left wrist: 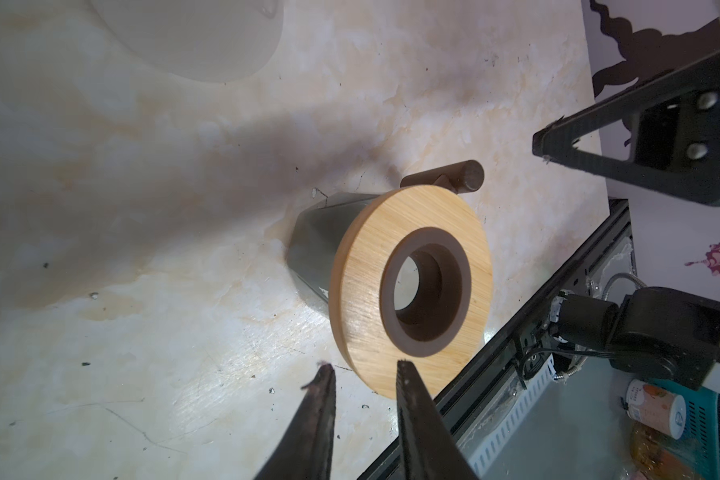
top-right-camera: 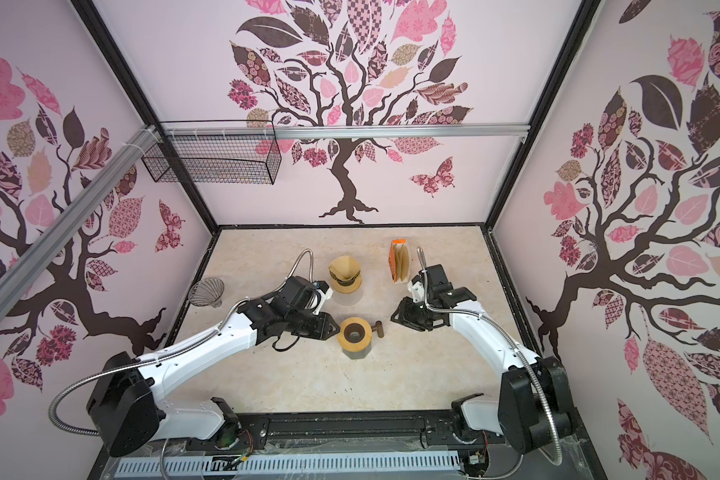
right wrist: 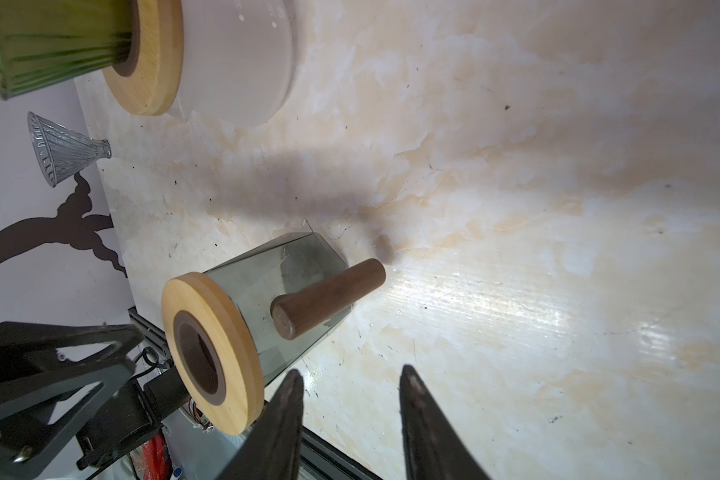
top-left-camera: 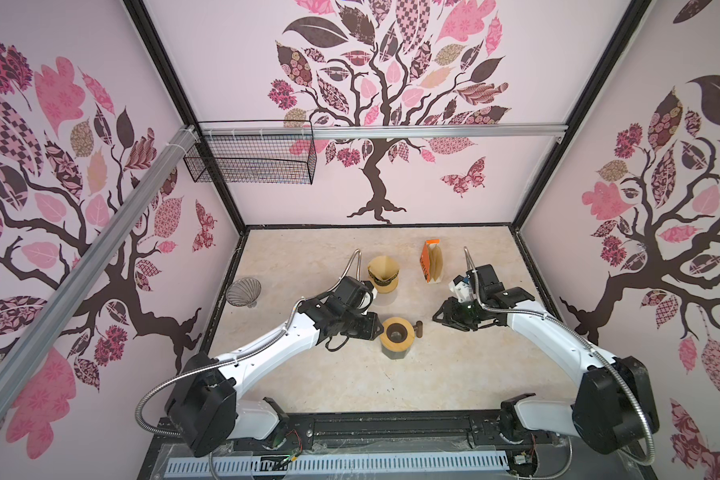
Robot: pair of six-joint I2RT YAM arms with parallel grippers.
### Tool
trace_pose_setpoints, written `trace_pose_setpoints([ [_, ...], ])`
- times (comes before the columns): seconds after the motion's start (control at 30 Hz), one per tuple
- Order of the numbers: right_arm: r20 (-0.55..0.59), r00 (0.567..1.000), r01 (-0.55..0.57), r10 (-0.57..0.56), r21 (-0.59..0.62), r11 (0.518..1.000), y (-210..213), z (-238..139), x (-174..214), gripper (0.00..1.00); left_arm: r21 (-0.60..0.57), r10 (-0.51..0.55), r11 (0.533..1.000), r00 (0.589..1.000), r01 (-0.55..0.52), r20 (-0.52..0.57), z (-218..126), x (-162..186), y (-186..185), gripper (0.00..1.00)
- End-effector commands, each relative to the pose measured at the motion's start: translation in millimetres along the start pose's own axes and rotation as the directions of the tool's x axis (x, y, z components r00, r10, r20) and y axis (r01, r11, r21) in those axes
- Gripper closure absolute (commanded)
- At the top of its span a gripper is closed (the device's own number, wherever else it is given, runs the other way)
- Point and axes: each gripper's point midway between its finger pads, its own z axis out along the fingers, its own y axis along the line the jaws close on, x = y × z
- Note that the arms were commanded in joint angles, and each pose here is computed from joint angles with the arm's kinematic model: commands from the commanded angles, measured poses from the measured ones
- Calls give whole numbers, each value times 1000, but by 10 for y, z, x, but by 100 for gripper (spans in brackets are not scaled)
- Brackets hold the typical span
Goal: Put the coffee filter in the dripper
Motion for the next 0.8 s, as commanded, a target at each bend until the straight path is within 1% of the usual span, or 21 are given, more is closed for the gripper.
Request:
trace_pose_setpoints([
  [0.0,32,998,46,-45,-28,999,203,-154,-152,54,-51,46,998,992,-40,114,-391,-268,-87,68],
  [0.03,38,998,49,-48,-39,998,246,-189,-170,52,-74,46,997,991,-37,128,-457,-289,-57,67],
  [0.1,60,997,61,-57,-73,995,371,-287,-214,45,-134,41,991,986,-19,164,-626,-350,44,60],
  [0.17,84,994,72,-64,-99,993,482,-394,-259,40,-172,11,985,980,24,198,-768,-413,165,55],
  [0.27,114,990,93,-78,-134,987,649,-558,-316,31,-195,-64,973,960,120,274,-1009,-542,374,40],
  [0.3,124,989,101,-83,-144,984,701,-611,-333,27,-212,-72,967,950,141,304,-1094,-588,445,35],
  [0.4,147,984,123,-97,-178,976,853,-760,-369,17,-283,-44,946,929,157,368,-1301,-707,586,16],
  [0.47,161,981,136,-105,-199,970,945,-850,-390,9,-337,-9,930,927,146,374,-1384,-766,651,8],
  [0.53,173,979,140,-103,-214,967,1015,-926,-414,0,-382,12,913,925,145,380,-1462,-831,711,3],
  [0.63,209,974,132,-82,-240,962,1128,-1063,-462,0,-415,-8,890,915,191,403,-1559,-907,847,2],
  [0.7,250,967,113,-50,-241,964,1151,-1163,-503,0,-398,-68,878,892,266,446,-1647,-952,982,2],
  [0.77,306,952,79,-14,-199,977,1081,-1252,-567,0,-370,-128,866,864,337,486,-1729,-987,1109,2],
])
